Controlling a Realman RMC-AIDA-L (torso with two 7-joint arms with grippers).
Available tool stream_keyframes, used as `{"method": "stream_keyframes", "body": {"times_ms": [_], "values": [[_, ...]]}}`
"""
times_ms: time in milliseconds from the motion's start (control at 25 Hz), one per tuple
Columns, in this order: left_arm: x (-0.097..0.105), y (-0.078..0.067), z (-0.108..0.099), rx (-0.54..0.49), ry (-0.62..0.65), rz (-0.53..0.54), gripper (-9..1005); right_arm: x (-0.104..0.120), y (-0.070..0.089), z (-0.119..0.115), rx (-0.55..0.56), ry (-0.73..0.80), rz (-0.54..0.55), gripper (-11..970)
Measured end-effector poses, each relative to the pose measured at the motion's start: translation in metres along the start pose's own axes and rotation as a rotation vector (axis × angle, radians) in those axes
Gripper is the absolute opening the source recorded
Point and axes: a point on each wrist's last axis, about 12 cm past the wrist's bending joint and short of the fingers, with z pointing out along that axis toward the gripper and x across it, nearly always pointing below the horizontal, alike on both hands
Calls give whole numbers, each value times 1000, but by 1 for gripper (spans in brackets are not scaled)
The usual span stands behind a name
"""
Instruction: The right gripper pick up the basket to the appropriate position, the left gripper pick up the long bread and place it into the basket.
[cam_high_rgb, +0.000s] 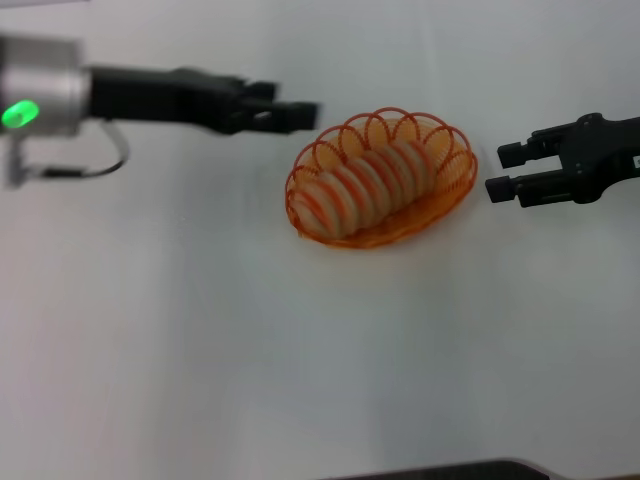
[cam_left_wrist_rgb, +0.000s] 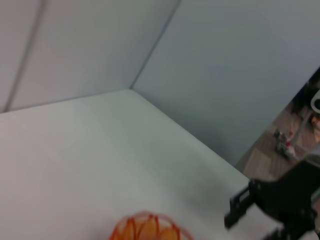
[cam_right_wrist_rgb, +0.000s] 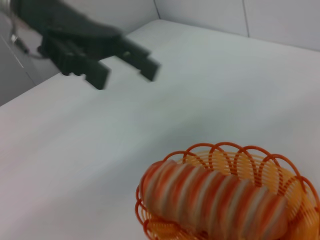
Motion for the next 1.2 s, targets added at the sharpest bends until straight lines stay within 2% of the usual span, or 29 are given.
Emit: {"method": "stream_keyframes", "body": {"times_ms": [80, 280, 400, 480, 720, 1200], "values": [[25, 8, -23, -6, -17, -28, 860, -2, 0, 1, -2, 1, -4, 624], [76, 22, -61, -53, -29, -132, 859, -4, -1, 5, -4, 12, -7, 624], [97, 24, -75, -85, -69, -176, 859, -6, -1, 8, -6, 14, -5, 624], [106, 23, -77, -92, -73, -193, 859, -7, -2, 11, -8, 13, -4, 624], [118, 23, -73, -89, -41, -226, 860, -11, -2, 17, -17, 18, -15, 624], [121, 22, -73, -84, -40, -238, 860, -21, -3, 22, -28, 31, -39, 624]]}}
